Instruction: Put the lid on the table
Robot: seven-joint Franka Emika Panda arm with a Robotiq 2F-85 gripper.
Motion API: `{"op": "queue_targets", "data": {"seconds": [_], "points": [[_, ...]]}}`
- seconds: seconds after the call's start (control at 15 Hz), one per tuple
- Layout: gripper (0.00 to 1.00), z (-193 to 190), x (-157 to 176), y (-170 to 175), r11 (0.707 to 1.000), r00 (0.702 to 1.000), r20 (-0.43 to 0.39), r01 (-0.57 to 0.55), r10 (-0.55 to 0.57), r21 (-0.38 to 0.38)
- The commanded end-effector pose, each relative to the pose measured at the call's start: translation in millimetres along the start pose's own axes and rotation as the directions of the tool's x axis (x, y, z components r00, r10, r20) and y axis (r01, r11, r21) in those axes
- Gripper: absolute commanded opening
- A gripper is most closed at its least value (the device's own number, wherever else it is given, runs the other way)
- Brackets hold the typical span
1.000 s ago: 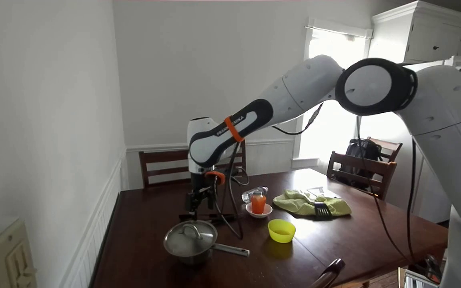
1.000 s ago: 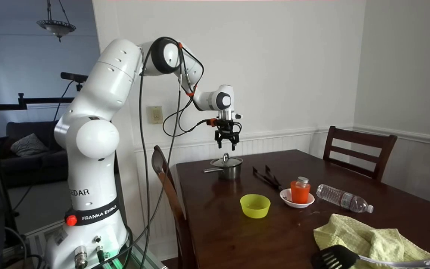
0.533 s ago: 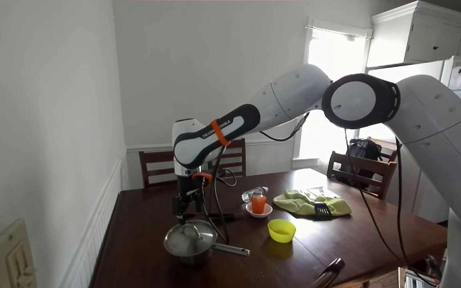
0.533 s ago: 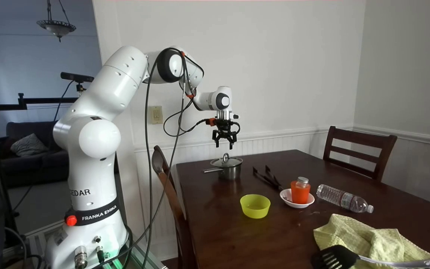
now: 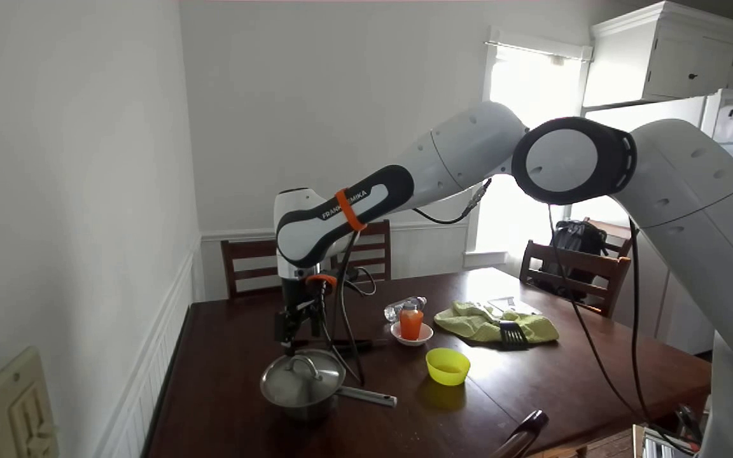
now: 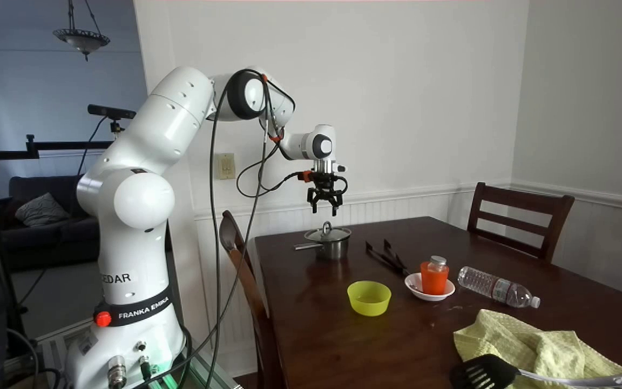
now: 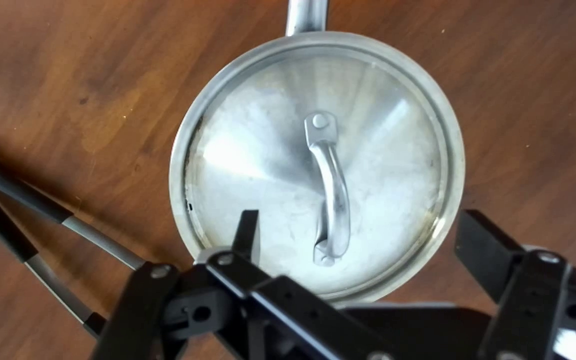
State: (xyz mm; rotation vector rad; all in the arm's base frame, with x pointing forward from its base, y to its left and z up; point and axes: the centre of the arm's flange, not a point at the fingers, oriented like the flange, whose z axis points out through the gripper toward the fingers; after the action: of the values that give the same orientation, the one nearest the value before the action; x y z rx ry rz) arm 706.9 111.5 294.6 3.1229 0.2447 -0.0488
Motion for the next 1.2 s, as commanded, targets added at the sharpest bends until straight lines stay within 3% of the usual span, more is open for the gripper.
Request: {"op": "queue_targets", "data": {"seconds": [0.0,0.2,0.47,0.53,0.6,1.13], "points": [[1.0,3.8,1.0,-3.0,1.0,1.0,-0.005,0.006,-0.006,-0.004],[1.0,16.6,3.6,-7.8,0.999,0.999,-0.033,0.014,-0.016,-0.05],[1.0,38.9,14.2,-11.6,0.999,0.995,-0.091,0.043,-0.044,-0.013],[0.9,44.2,16.3,-12.1,0.999,0.994,-0.1,0.045,-0.046,-0.016],[0.73,48.9,18.0,-11.5,0.999,0.994,-0.1,0.047,-0.048,-0.019],[0.16,25.6,4.6,0.5,0.997,0.995,-0.084,0.054,-0.059,-0.059]]}}
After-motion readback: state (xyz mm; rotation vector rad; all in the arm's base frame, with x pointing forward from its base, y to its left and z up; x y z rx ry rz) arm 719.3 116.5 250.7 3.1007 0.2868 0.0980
